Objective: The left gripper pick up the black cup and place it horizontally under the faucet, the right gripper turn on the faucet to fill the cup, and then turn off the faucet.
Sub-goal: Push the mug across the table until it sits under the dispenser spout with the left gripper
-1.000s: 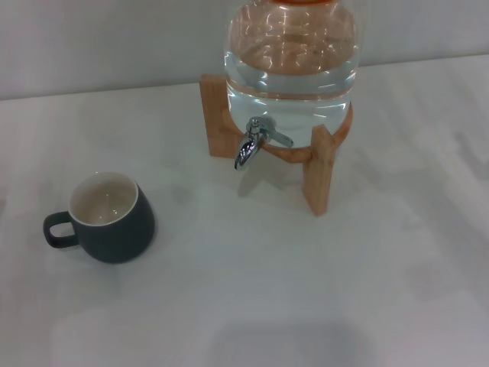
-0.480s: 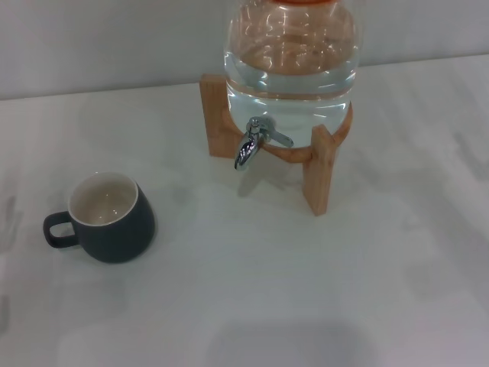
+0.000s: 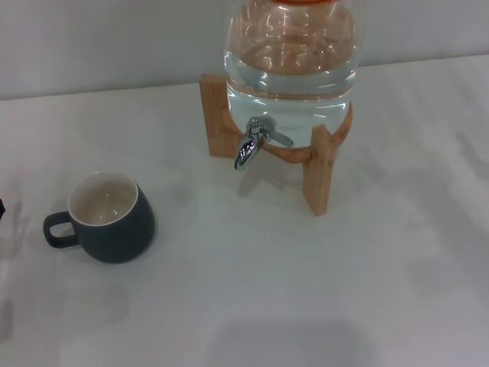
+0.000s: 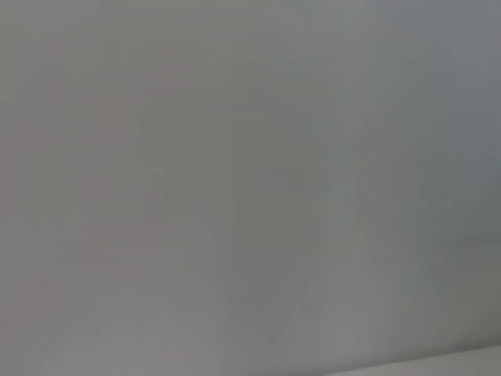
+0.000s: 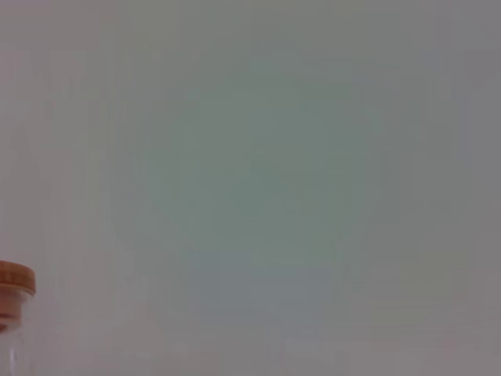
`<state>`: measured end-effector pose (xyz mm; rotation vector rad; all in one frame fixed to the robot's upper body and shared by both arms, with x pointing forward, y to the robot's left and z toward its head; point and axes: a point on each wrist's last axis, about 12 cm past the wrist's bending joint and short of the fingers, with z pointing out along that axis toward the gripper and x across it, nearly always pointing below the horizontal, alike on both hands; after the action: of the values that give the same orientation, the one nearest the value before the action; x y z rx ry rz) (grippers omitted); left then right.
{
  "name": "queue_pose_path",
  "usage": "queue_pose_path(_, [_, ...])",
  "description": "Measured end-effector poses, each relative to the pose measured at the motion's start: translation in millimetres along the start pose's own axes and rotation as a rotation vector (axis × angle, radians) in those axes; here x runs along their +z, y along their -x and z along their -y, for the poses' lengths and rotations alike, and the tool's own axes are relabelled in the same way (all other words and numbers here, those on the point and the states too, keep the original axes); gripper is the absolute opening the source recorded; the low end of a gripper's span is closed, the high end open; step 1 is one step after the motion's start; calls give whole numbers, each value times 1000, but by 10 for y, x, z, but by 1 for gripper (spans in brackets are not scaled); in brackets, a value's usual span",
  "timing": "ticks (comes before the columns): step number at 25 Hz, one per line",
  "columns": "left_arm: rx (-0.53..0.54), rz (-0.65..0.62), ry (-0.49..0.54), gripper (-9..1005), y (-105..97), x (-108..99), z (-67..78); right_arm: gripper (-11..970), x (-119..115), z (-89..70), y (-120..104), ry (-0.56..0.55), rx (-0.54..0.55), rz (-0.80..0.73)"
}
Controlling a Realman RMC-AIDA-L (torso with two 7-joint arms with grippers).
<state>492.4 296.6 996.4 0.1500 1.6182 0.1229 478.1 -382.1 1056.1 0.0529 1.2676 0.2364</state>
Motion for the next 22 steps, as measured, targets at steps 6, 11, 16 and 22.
queue_pose_path(6, [-18, -9, 7, 885, -42, -110, 18, 840, 10, -4, -5, 0, 1, -2])
queue_pose_path(11, [-23, -19, -21, 885, -85, -226, 86, 840, 9, 0, -3, -1, 0, -2])
queue_pose_path(16, [-30, -13, -37, 885, -80, -269, 147, 840, 8, 4, -5, -2, -1, -5])
queue_pose_path(22, [-30, -7, -48, 884, -69, -268, 177, 840, -10, 11, -8, -7, -1, -9])
